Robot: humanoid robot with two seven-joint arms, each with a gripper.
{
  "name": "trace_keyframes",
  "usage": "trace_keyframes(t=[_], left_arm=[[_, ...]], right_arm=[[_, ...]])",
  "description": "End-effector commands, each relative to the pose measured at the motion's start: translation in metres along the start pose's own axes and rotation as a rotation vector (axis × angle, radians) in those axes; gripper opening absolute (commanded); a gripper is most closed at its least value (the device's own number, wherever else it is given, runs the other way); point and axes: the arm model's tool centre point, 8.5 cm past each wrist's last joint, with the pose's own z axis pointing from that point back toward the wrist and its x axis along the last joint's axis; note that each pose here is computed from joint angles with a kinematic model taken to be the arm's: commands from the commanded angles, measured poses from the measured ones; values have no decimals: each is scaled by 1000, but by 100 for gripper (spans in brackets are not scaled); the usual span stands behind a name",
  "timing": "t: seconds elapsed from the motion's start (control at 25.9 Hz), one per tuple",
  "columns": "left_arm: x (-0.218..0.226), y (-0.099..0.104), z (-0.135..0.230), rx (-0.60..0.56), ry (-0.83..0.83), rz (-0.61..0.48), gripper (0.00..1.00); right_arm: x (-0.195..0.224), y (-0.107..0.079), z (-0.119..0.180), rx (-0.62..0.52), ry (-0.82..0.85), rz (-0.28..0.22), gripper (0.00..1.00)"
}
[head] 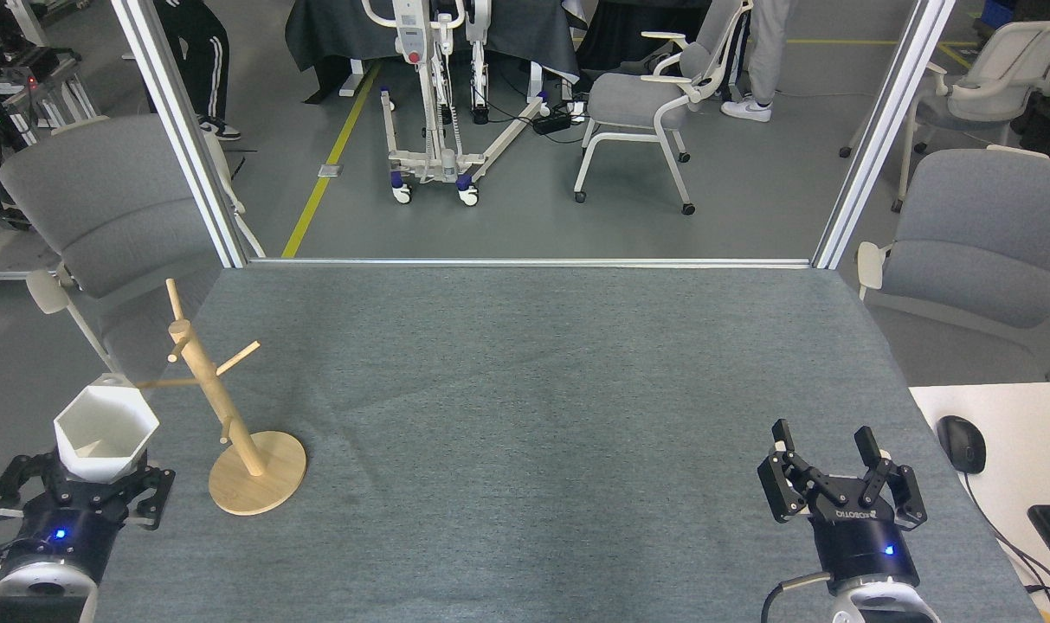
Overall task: Hang cup on storage rack
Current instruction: 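Move the cup with the left gripper beside the wooden stand's peg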
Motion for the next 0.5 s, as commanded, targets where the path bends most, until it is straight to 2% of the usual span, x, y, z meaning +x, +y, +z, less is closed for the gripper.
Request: trace_keyframes(t=[0.0,0.46], left_arm=[[15,11,-13,-6,-12,1,0],[43,8,-20,-37,-76,-65,0]], right_arm=[[0,1,0,6,-3,2,99],[-4,3,1,16,-4,14,99]])
